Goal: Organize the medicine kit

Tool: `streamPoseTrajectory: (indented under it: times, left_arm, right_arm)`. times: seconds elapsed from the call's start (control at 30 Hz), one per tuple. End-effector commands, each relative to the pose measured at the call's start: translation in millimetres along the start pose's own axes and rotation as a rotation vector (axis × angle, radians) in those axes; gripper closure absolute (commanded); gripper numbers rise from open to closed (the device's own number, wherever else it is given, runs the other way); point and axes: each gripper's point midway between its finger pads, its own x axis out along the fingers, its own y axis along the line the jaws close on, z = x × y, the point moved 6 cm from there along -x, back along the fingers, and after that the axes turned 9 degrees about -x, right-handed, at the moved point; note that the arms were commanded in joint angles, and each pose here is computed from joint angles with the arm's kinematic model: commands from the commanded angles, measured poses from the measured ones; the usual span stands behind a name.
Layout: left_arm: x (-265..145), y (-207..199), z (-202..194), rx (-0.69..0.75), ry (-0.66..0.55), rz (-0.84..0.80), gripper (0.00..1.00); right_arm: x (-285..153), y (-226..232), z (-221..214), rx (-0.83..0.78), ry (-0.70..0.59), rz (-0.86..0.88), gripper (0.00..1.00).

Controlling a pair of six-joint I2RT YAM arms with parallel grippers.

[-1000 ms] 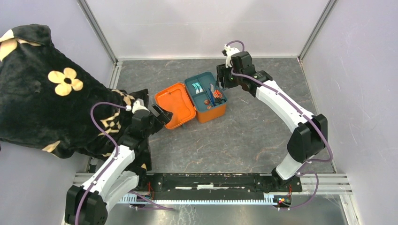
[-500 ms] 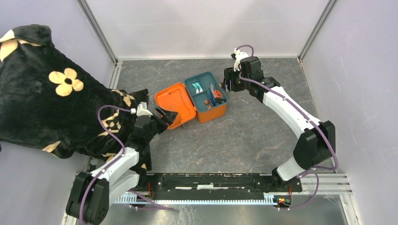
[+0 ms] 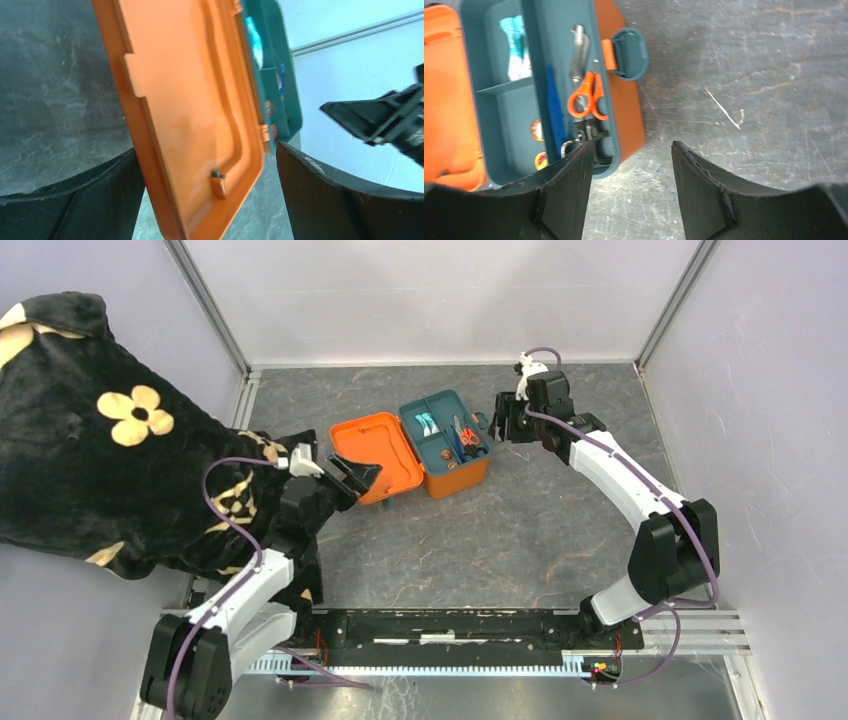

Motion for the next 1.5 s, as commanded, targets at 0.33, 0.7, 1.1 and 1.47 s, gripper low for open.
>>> streamPoseTrajectory:
  times: [0.33,0.7,1.1,1.47]
  left_arm:
    - [5.2,-87.1,50.9,0.174,-0.089,-0.113,0.0]
    - [53.2,-158.5,70.9,0.248,-0.012,-0.234,0.0]
    - [105.3,-203.4,15.7,0.332,0.177,-0.314,0.0]
    - [105.1,-215.8,21.6,0.432,0.177,-0.273,0.0]
  right_arm:
    - [17.6,-63.6,-35.3,0.12,0.045,-0.251,0.37]
    - [79.3,-24.7,-58.6,0.178,0.109,0.187,0.4]
    - [69.6,3.0,-86.1,0.293,0.103,0.408,0.4]
    - [55.6,-36.4,-92.9,0.287,0.078,0.127,0.4]
